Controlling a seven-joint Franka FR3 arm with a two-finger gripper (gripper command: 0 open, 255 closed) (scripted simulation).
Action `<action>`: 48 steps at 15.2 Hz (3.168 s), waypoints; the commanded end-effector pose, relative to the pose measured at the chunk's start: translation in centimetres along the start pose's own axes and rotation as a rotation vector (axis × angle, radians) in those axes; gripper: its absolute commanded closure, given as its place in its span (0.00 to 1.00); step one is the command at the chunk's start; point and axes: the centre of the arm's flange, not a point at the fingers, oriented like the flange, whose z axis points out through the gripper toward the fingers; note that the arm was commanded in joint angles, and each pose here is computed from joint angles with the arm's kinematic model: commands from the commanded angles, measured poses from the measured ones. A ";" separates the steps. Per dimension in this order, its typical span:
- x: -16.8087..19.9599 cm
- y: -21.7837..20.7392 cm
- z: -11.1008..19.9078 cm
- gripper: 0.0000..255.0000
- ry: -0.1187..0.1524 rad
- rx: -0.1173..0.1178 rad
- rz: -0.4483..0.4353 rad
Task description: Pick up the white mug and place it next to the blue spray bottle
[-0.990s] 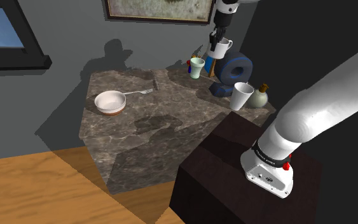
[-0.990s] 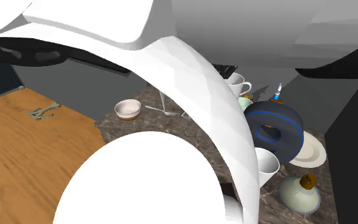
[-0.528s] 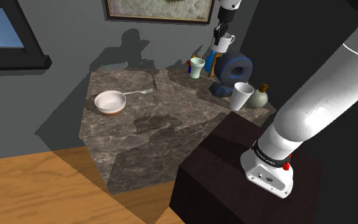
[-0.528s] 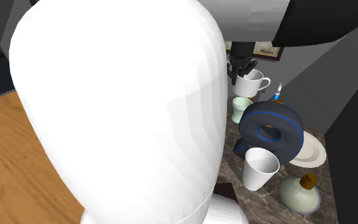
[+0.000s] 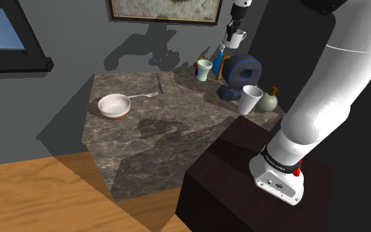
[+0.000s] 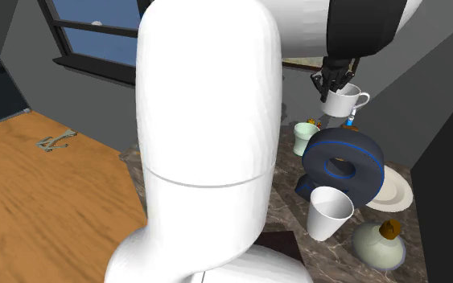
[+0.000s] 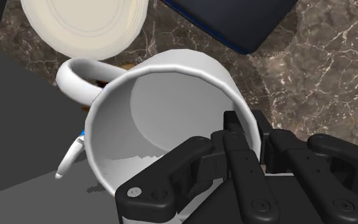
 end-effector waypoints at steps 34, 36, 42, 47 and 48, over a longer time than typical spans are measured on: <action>1.7 7.7 15.5 1.00 0.000 0.000 -0.003; 1.7 7.7 16.6 1.00 0.000 0.000 -0.003; 1.5 7.5 19.7 1.00 0.000 0.000 -0.003; 1.3 7.3 22.4 1.00 0.000 0.000 -0.003; 1.3 7.3 22.9 1.00 0.000 0.000 -0.003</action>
